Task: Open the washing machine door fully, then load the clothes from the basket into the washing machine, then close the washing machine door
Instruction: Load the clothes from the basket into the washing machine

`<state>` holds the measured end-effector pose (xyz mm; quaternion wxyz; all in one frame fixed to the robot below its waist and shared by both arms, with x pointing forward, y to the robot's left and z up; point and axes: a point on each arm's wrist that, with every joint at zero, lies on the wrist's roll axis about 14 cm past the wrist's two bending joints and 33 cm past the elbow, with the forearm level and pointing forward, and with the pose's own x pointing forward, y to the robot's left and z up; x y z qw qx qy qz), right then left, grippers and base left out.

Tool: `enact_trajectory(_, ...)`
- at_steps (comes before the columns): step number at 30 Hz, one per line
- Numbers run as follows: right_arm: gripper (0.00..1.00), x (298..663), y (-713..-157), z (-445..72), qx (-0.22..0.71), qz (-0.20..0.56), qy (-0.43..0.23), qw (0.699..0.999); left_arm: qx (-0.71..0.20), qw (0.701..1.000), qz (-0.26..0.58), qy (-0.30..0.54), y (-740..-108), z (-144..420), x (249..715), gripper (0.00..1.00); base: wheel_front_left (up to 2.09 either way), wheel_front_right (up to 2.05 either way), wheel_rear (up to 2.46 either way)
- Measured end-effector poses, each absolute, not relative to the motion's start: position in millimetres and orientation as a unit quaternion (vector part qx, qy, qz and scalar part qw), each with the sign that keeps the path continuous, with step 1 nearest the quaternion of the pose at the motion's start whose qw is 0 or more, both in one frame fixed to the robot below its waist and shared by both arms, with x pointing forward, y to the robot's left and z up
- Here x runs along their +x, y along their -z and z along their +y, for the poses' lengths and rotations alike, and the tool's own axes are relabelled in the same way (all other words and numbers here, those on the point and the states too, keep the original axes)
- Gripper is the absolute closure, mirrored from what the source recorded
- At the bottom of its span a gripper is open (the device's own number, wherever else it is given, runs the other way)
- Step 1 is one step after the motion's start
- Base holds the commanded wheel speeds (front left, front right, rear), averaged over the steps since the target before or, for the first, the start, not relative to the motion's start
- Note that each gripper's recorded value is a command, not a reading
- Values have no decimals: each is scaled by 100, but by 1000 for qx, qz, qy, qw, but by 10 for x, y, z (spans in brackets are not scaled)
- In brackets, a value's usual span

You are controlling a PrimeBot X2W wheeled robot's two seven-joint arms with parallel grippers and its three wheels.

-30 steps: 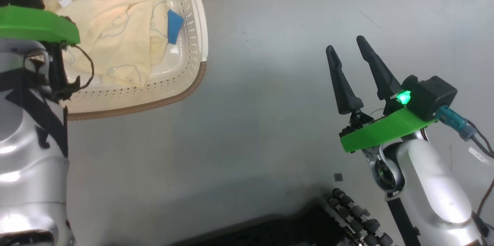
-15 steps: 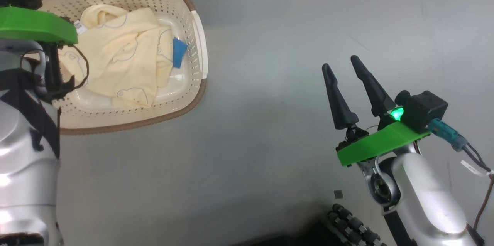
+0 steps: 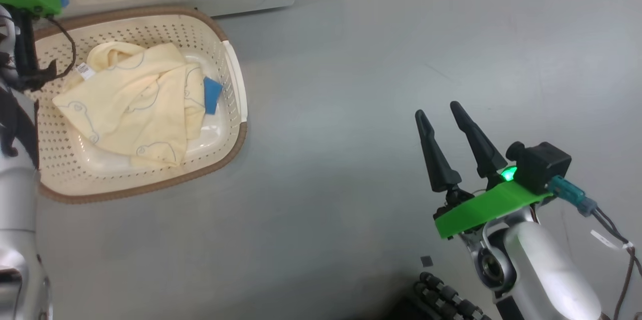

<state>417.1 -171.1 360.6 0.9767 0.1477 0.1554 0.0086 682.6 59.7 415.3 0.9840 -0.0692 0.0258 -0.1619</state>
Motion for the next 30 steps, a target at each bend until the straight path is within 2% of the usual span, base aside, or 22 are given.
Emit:
enact_trajectory(15, 0, 3990, -3607, -1767, 150, 166, 7, 975, -44, 986, 27, 157, -4390, 475, 7117, 100, 0, 0, 0)
enact_trajectory(30, 0, 3849, -3408, -1762, 144, 202, 12, 969, -29, 989, 52, 135, -4238, 517, 7435, 100, 0, 0, 0)
